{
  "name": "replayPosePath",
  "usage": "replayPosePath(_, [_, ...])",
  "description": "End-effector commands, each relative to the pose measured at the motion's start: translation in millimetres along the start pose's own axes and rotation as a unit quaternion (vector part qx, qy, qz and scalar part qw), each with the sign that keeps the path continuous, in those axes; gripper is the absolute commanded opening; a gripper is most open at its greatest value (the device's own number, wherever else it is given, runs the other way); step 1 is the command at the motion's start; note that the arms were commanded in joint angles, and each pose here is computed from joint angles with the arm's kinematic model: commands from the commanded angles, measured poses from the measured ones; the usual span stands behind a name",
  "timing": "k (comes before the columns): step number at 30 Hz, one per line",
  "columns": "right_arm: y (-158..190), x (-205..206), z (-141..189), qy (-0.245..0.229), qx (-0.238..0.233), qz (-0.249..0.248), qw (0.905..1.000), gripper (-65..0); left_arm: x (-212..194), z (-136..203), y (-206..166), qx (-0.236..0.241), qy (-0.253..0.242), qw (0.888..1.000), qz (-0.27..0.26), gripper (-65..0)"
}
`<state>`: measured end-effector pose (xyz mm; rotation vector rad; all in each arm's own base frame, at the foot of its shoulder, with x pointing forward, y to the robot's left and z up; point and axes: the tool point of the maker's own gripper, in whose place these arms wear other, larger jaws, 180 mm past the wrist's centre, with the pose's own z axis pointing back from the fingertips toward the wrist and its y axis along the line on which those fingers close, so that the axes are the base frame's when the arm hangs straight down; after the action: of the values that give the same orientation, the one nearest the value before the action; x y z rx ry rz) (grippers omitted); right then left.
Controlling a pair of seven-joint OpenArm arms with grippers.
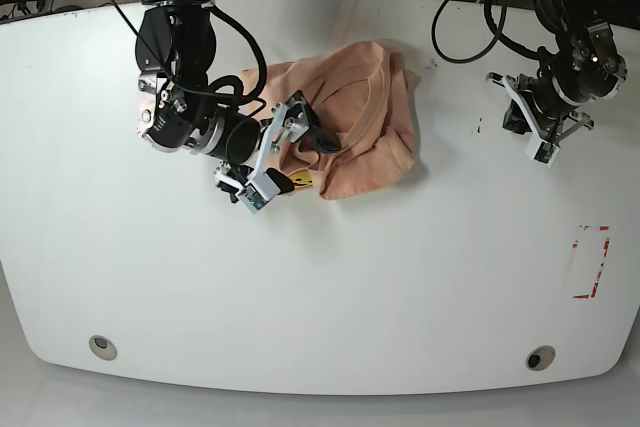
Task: Fold the T-shirt properly
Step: 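Grasp the bundled shirt edge with the right gripper and pull it open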
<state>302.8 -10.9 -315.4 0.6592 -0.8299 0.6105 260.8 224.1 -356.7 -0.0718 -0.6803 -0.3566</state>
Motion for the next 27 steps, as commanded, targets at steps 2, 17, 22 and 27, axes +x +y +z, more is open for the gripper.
replayPosePath(2, [-6,17,-7,-0.025,0.009,-0.002,0.9996,-5.2,11,3,1,0.001,-0.02,1.0,-0.005,-60.0])
replayPosePath(17, [1,28,-30,-0.061,0.027,-0.038,0.9971,-57.7,-1,-2,2,-0.004,-0.004,1.0,0.004,-60.0])
replayPosePath(22, [22,45,-30,-0.08,0.039,-0.026,0.9957,-65.0,-4,-3,2,-0.006,0.0,1.0,0.007,-60.0])
replayPosePath(27, [63,51,-50,-0.072,0.081,-0.02,0.9938,-65.0,-5,-3,2,-0.006,0.002,1.0,0.007,-60.0])
